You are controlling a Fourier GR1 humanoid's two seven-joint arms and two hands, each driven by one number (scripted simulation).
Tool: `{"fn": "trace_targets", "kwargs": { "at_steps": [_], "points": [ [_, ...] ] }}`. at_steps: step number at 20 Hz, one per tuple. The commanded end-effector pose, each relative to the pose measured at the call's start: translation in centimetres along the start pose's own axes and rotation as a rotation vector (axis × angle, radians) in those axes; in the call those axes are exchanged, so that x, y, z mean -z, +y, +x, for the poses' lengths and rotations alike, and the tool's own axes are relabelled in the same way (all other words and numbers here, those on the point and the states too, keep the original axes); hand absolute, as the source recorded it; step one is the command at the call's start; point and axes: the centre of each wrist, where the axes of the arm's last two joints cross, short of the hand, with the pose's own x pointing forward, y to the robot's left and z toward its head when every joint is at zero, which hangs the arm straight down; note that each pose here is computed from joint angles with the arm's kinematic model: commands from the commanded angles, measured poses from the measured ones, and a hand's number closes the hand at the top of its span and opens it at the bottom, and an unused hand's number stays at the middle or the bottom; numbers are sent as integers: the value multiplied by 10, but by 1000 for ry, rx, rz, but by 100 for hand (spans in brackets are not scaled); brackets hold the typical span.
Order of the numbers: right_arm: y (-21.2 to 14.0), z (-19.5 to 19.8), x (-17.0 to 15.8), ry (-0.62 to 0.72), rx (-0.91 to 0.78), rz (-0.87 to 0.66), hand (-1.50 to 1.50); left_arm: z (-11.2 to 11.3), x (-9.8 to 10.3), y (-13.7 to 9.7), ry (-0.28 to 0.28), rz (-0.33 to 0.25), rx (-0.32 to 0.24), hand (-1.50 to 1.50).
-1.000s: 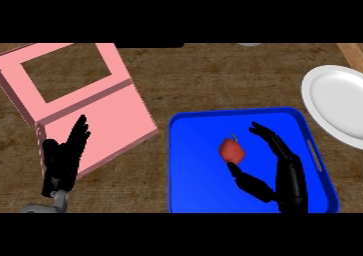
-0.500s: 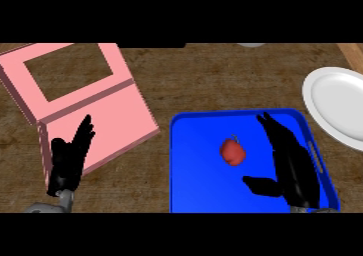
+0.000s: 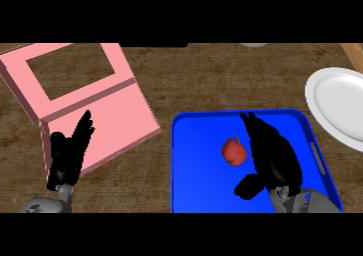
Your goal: Pick the bell pepper from the tray and place it in the plate
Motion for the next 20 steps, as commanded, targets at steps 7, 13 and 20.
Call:
{"fn": "trace_targets", "kwargs": {
  "at_steps": [7, 13, 20],
  "points": [
    [-1, 9, 17, 95, -45, 127, -150, 3, -5, -20, -8, 12, -6, 0],
    [2, 6, 28, 97, -60, 149, -150, -2, -3, -10, 5, 1, -2, 0],
    [15, 0, 43, 125, -46, 172, -150, -1, -12, -10, -3, 6, 2, 0]
  ]
}}
